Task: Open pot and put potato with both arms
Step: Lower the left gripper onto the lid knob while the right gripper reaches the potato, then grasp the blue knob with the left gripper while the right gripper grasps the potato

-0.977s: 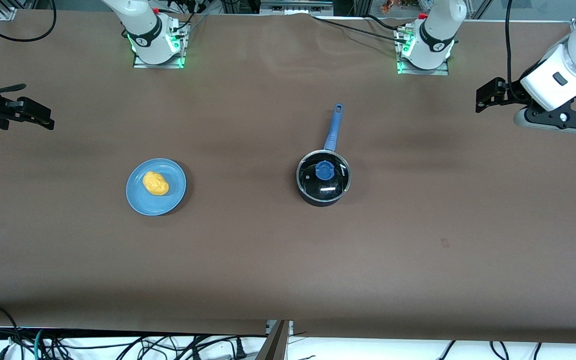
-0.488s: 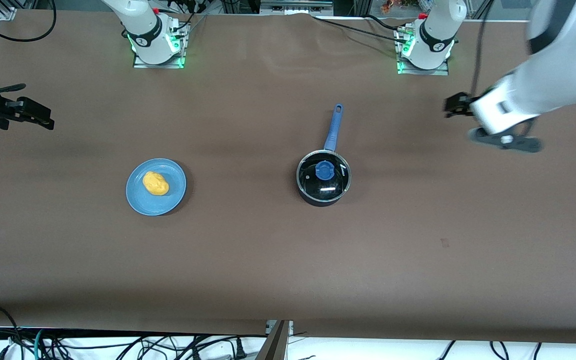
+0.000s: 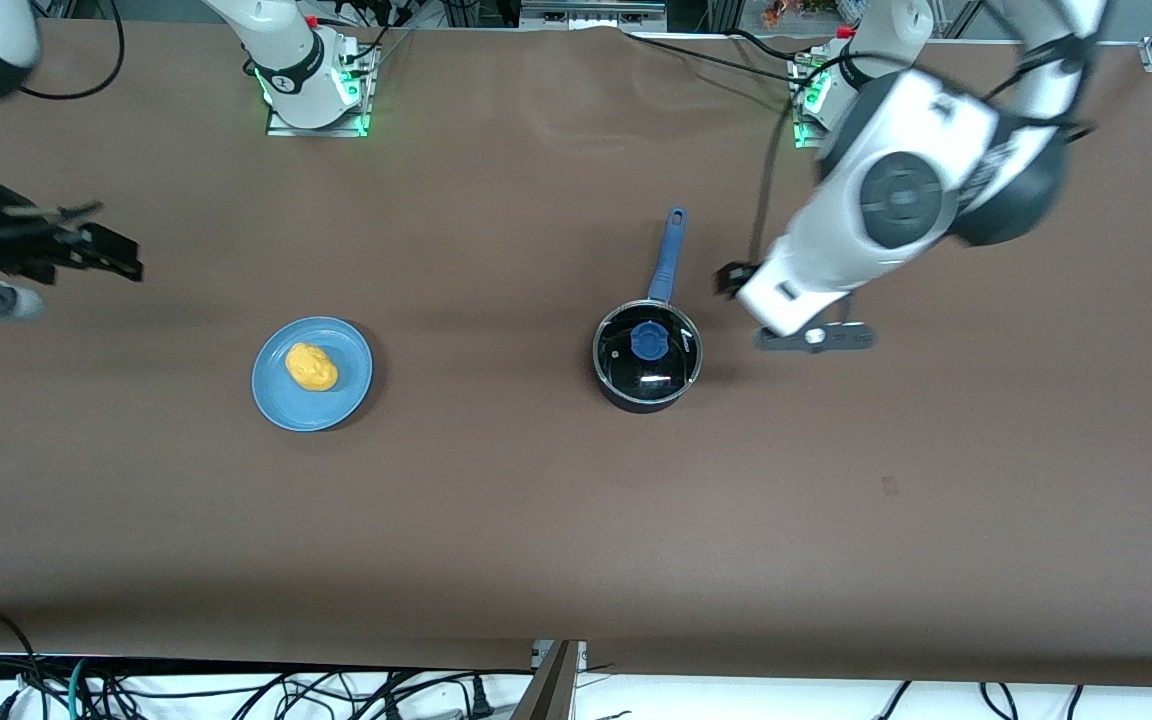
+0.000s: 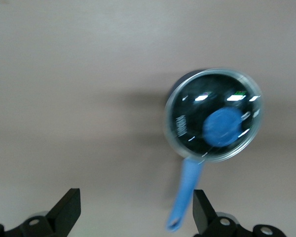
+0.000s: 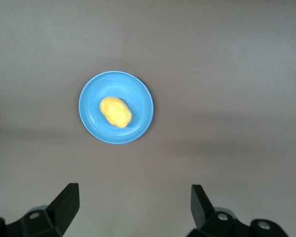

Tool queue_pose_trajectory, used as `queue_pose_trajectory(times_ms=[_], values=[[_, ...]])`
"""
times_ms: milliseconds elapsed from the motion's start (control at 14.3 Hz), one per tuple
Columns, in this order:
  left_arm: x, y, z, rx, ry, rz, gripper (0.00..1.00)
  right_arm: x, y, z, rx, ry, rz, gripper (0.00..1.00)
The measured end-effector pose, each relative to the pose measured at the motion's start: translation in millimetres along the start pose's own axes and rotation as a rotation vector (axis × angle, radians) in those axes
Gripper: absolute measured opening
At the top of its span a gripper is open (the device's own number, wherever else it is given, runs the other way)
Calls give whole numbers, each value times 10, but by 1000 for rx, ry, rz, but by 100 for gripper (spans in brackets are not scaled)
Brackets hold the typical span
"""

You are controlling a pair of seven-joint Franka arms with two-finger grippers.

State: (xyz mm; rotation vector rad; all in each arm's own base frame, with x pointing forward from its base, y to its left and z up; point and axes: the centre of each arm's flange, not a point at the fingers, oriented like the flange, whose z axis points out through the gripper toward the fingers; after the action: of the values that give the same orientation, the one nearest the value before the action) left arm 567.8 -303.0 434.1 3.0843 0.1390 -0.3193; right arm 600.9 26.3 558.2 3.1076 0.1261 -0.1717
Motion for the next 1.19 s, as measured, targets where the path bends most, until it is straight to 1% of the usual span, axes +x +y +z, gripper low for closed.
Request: queue_pose_trajectory(times_ms=[140, 209, 349, 488, 628, 907, 1047, 1186], values=[[-15, 411, 316, -32, 30, -41, 100, 216, -192, 320, -2, -14, -33, 100], [-4, 552, 499, -41, 32, -48, 100, 325, -260, 519, -2, -28, -44, 100], [101, 683, 883, -51, 35, -52, 100, 546, -360, 932, -2, -43, -65, 100], [198, 734, 1243, -27, 44, -34, 100, 748, -524, 1296, -3, -32, -126, 100], [211, 826, 1487, -19, 49, -30, 100, 897, -672, 1573, -4, -10, -235, 100], [134, 952, 1545, -18, 51, -26, 100, 1069, -721, 2117, -2, 1, -449, 100], [149, 946, 1528, -19, 55, -28, 100, 1057, -729, 2433, 0, -3, -547, 100], [156, 944, 1518, -20, 57, -29, 96, 977, -732, 2703, 4, -19, -615, 100]])
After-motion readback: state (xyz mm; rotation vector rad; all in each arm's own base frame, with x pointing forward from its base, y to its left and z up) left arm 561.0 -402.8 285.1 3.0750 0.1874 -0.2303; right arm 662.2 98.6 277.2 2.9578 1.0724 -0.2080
